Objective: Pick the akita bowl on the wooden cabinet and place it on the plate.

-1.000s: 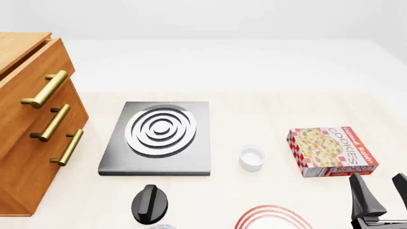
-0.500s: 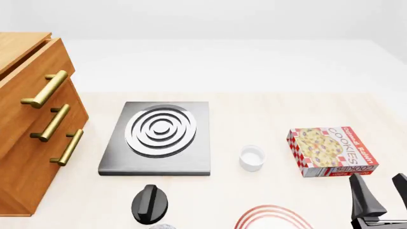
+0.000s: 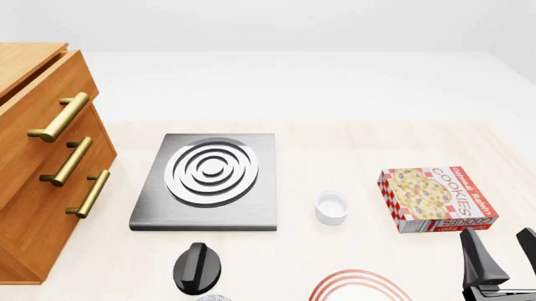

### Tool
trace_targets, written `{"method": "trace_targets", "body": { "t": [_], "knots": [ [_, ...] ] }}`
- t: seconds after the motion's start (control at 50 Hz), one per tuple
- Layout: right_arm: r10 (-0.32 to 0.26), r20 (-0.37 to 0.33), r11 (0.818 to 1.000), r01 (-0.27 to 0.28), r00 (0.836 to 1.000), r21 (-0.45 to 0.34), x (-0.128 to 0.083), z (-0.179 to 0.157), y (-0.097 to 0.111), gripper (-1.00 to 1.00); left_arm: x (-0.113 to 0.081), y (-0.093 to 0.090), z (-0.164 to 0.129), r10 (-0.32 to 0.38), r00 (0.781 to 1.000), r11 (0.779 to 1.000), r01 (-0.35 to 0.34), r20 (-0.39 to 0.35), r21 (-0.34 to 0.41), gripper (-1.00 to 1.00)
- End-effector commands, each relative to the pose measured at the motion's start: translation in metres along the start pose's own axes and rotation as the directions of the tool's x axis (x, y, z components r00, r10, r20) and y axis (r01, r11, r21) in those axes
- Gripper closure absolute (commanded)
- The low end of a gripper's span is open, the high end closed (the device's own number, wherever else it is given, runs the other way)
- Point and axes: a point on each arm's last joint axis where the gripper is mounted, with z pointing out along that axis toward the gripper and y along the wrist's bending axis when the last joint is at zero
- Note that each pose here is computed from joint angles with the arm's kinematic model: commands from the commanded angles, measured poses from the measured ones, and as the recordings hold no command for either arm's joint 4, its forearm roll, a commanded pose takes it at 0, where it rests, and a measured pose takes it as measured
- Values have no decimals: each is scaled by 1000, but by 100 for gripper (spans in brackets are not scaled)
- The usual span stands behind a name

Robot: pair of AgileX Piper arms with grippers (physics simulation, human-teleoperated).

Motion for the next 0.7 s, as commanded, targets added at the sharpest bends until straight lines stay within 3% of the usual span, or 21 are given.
{"method": "trace_targets", "body": {
  "t": [0.02, 0.7],
  "knots": [
    [0, 0, 1000, 0, 1000, 0, 0, 0, 0, -100, 5, 2, 10, -7, 1000, 1000, 7, -17, -8, -100],
    [0, 0, 1000, 0, 1000, 0, 0, 0, 0, -100, 27, 6, 51, -24, 997, 1000, 23, -71, -14, -100]
  ]
}}
